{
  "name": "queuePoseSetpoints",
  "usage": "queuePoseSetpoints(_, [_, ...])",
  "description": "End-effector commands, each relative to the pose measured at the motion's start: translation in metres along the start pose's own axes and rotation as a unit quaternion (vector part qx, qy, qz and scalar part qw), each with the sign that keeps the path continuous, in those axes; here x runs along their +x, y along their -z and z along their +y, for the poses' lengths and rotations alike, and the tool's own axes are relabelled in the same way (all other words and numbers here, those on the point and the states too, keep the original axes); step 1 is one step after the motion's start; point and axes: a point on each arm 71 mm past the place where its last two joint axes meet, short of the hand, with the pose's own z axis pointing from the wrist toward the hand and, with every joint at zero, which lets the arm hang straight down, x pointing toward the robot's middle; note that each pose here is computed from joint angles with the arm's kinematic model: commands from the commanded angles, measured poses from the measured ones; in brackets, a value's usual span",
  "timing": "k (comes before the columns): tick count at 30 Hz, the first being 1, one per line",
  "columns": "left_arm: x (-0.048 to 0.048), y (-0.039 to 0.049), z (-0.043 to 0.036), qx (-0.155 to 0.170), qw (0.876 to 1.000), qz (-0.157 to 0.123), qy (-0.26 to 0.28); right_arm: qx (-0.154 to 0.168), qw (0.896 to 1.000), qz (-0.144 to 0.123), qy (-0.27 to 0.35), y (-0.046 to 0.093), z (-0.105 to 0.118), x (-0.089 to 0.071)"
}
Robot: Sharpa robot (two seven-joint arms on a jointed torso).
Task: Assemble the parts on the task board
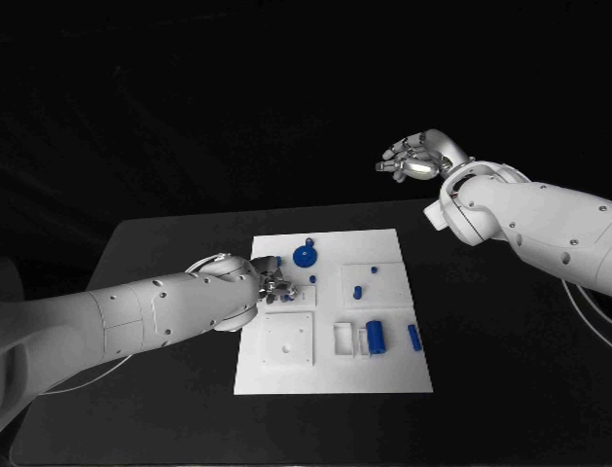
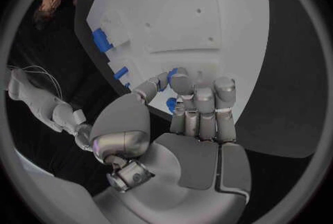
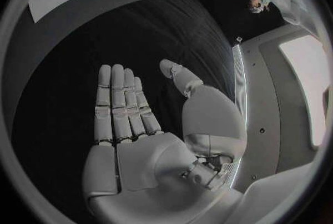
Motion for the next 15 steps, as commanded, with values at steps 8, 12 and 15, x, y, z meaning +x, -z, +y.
queuePoseSetpoints(8, [0.0014, -0.0014, -0.0033, 0.008, 1.000, 0.001, -0.003, -0.007, 1.000, 0.007, -0.002, -0.0005, 0.0029, 0.0026])
queuePoseSetpoints(12, [0.0007, -0.0024, -0.0035, 0.008, 1.000, -0.003, -0.001, -0.007, 1.000, 0.007, -0.002, -0.0005, 0.0032, 0.0029])
queuePoseSetpoints(15, [0.0011, -0.0026, -0.0037, 0.009, 1.000, -0.004, -0.001, -0.007, 1.000, 0.007, -0.002, -0.0004, 0.0031, 0.0028])
